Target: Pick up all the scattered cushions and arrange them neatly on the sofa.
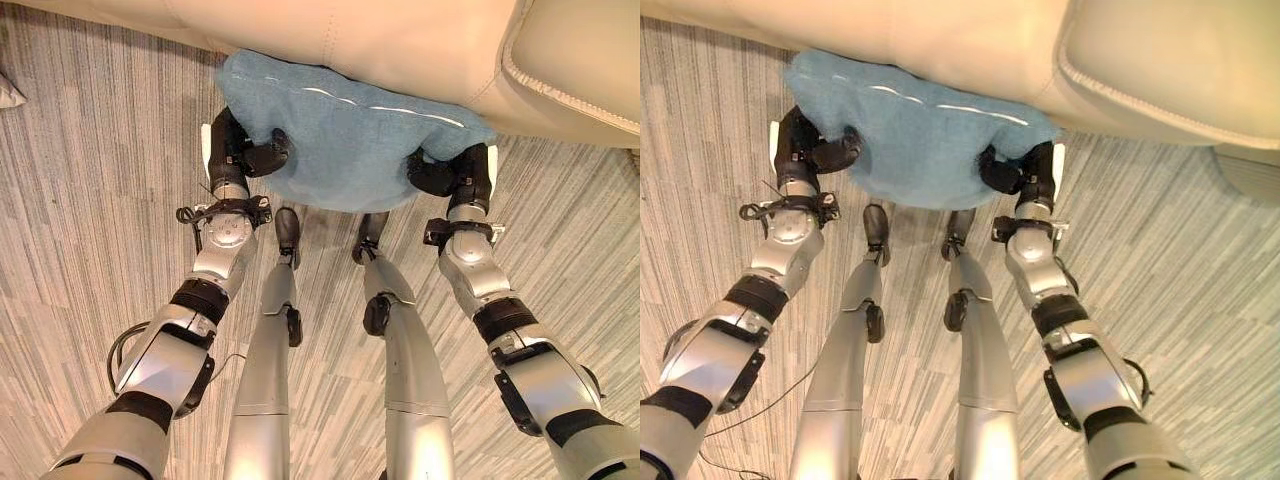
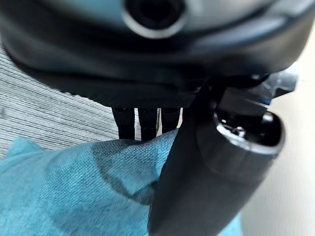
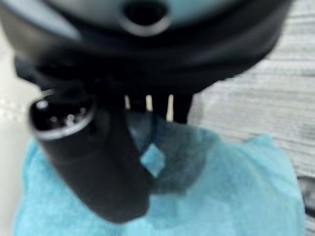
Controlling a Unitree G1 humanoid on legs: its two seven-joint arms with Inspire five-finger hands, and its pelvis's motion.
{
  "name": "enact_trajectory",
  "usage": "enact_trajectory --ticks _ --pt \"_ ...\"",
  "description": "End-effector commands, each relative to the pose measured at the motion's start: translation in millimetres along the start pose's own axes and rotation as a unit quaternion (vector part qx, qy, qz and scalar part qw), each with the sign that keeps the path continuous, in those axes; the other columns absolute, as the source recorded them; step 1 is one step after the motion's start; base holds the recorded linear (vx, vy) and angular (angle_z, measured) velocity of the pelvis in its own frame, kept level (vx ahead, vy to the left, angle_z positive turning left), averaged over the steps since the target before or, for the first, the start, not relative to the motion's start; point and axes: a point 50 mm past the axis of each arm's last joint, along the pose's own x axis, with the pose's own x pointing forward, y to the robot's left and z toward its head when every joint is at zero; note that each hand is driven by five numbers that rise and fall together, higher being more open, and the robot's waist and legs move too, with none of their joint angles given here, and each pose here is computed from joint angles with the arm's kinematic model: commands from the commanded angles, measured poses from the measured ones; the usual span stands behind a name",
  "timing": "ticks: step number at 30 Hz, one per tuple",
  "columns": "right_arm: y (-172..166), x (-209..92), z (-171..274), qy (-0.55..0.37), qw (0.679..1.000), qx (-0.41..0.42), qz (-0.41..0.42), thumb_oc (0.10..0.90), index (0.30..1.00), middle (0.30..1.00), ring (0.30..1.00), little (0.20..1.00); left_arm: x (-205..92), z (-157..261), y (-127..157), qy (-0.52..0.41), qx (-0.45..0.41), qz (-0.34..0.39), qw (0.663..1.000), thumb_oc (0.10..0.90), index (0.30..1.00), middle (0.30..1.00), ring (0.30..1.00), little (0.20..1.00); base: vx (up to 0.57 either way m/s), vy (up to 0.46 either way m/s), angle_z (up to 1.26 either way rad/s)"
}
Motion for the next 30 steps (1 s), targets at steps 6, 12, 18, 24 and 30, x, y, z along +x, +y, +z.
enact_trajectory --ticks 6,12,18,24,30 --pt "48 -54 8 -0.084 0.983 0.120 0.111 0.400 0.300 0.300 0.300 0.300 -51 -6 -22 -0.074 -0.105 -0.054 0.990 0.400 0.300 0.300 0.300 0.300 0.01 0.000 0.01" --pt "40 -86 -18 -0.056 0.985 0.093 0.135 0.400 0.300 0.300 0.300 0.300 -83 -29 -20 -0.043 -0.120 -0.076 0.989 0.400 0.300 0.300 0.300 0.300 0.03 -0.024 0.03" --pt "16 -121 -33 -0.043 0.986 0.067 0.148 0.400 0.300 0.300 0.300 0.300 -124 -53 -5 -0.002 -0.123 -0.106 0.987 0.400 0.300 0.300 0.300 0.300 0.02 -0.029 0.03" --pt "-11 -147 -36 -0.044 0.986 0.004 0.162 0.400 0.300 0.300 0.300 0.300 -161 -71 29 0.037 -0.115 -0.088 0.989 0.400 0.300 0.300 0.300 0.300 0.21 -0.080 -0.04" --pt "-17 -152 -35 -0.047 0.983 -0.017 0.176 0.400 0.300 0.300 0.300 0.300 -170 -73 40 0.047 -0.109 -0.080 0.990 0.400 0.300 0.300 0.300 0.300 0.19 -0.052 0.11"
